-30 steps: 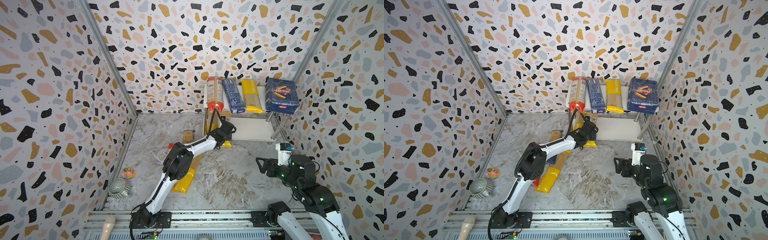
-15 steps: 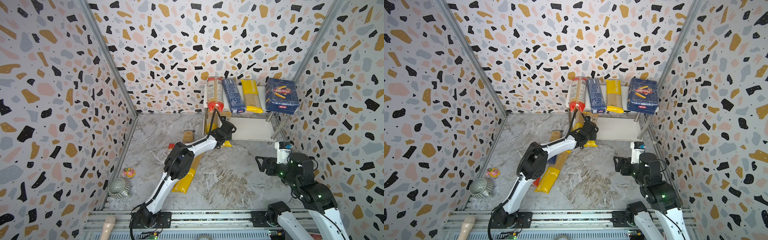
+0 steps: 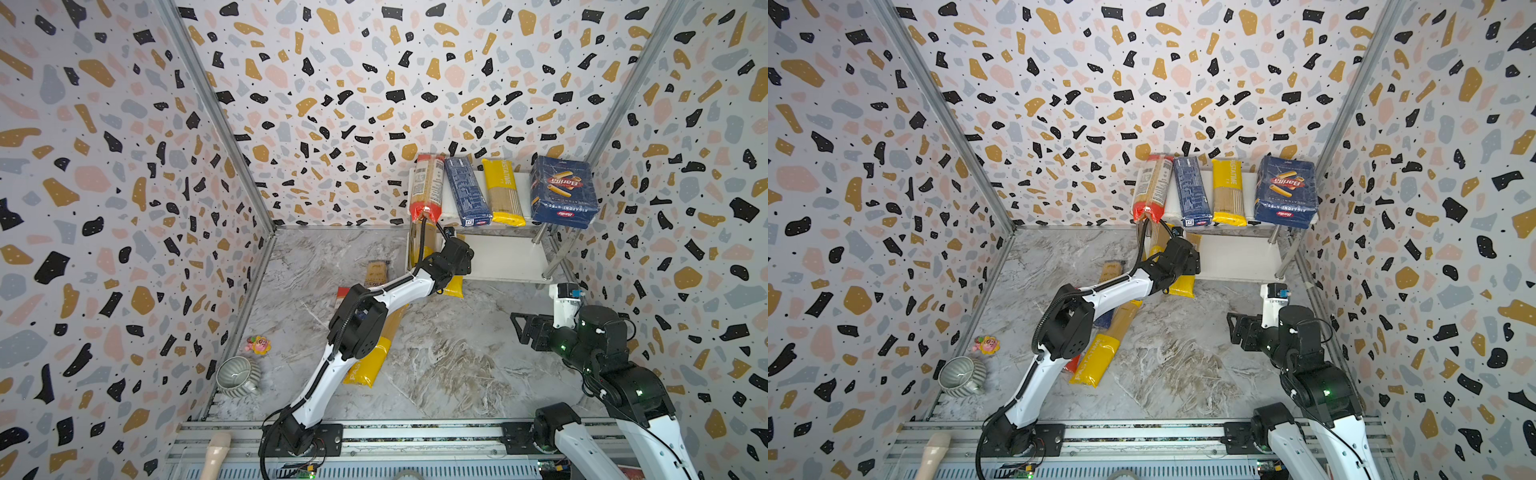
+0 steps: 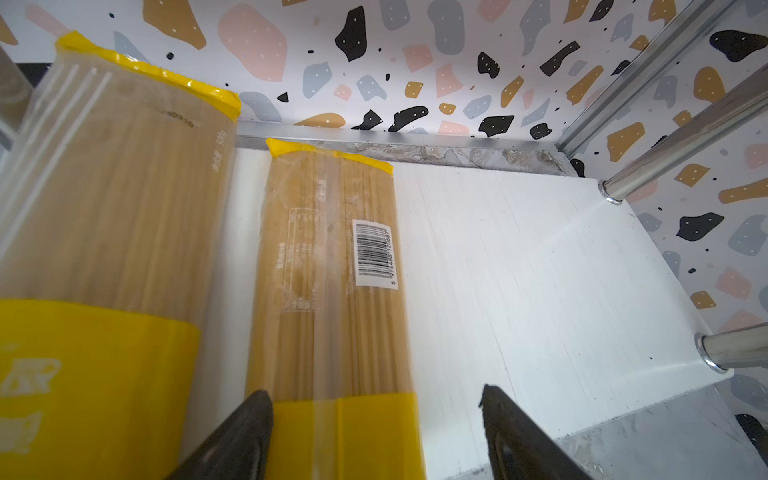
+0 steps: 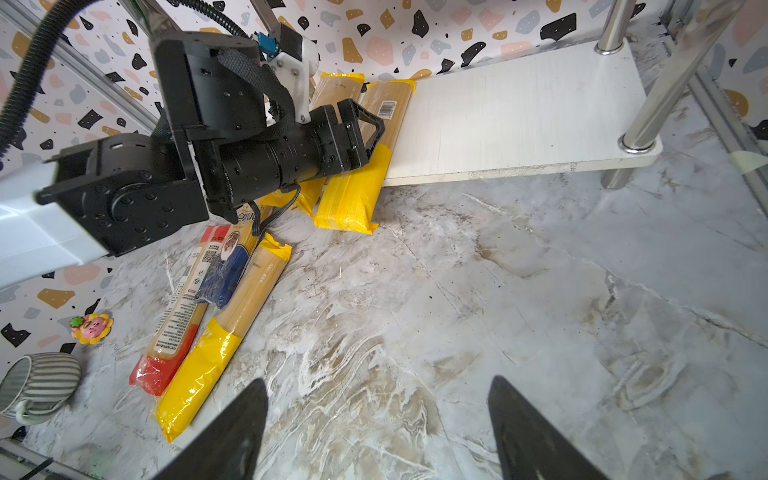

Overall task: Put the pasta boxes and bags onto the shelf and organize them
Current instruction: 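Stand the clear bag on the lower shelf beside the yellow bag, then open the left gripper to release the clear bag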

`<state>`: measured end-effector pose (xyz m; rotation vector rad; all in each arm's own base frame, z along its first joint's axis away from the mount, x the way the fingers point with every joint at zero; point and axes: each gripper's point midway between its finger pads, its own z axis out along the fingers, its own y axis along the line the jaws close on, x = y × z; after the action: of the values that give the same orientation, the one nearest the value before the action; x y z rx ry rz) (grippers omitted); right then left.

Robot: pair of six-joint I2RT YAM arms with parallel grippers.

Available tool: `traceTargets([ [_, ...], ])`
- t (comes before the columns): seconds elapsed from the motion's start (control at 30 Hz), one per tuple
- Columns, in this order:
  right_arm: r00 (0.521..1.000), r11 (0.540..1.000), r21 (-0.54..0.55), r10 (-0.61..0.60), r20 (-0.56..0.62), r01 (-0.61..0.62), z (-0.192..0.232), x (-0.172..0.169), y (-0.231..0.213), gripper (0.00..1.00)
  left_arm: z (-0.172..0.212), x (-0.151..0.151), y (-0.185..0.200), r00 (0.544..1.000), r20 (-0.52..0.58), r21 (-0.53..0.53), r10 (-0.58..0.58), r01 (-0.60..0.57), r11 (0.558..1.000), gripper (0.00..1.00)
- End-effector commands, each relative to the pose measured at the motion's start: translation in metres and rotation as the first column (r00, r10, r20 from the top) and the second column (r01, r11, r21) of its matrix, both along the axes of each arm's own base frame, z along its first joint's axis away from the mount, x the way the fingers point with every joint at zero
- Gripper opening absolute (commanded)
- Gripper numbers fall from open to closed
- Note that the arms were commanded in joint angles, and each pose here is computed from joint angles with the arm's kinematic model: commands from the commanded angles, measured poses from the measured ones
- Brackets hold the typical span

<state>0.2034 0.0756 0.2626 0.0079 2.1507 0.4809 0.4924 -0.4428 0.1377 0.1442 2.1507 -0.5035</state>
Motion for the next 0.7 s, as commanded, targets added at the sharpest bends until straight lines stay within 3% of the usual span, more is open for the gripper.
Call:
traceTargets([
  [0.0,0.999,1.000,-0.002,-0.002,0.042,0.002,0.014,0.000,-0.002,0.83,0.061,0.002,-0.005,0.995,0.096,-0.096,-0.012,0.021,0.995,0.79],
  [0.67,0.997,1.000,0.005,0.003,0.080,-0.003,0.028,-0.013,-0.004,0.83,0.038,-0.055,-0.021,0.990,0.024,-0.069,-0.137,0.138,0.988,0.81],
])
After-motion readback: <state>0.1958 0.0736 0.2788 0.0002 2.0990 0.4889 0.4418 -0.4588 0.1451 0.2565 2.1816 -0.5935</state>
